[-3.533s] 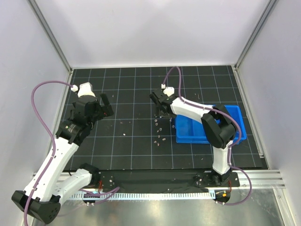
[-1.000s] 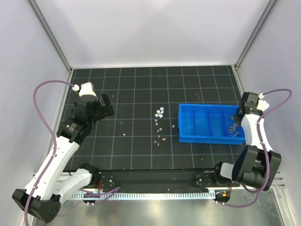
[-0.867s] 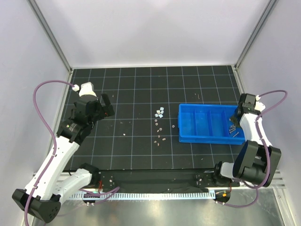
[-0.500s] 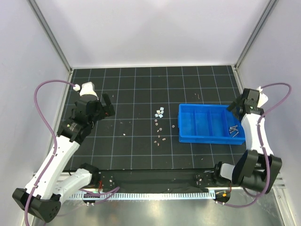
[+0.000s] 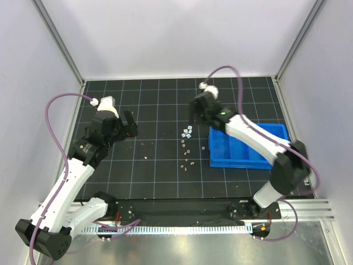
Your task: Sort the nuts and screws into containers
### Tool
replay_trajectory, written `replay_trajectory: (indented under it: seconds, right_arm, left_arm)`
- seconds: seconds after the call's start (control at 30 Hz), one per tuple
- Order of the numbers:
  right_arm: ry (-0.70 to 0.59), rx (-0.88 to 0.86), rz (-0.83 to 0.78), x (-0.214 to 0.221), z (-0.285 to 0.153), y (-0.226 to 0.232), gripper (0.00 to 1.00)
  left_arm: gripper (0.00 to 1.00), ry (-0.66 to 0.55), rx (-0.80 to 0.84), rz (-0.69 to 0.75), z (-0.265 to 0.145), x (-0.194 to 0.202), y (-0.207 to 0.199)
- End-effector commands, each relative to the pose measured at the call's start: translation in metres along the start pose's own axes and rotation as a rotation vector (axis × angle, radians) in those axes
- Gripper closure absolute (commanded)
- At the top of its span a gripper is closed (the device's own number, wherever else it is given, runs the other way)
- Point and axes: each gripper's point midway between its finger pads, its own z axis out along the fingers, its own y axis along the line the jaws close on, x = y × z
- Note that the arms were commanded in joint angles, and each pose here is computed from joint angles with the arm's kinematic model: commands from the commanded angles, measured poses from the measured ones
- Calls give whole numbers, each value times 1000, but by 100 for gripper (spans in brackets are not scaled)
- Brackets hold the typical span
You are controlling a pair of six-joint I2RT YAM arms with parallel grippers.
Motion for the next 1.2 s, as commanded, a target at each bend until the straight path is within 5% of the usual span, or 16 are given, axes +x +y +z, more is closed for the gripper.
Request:
replay_trajectory:
  seconds: [0.0,0.47,1.17]
  right_arm:
    - [44,3,-75,19,33,29,20]
    - [152,153,-54,52,140,44,26]
    - [208,240,16,90,164,21,43]
  left_arm:
    - [0,-18,41,17,1,-7,-8]
    - [0,-15,24,24,3,-6,-5]
    - [0,-10,9,28,5,-5,-3]
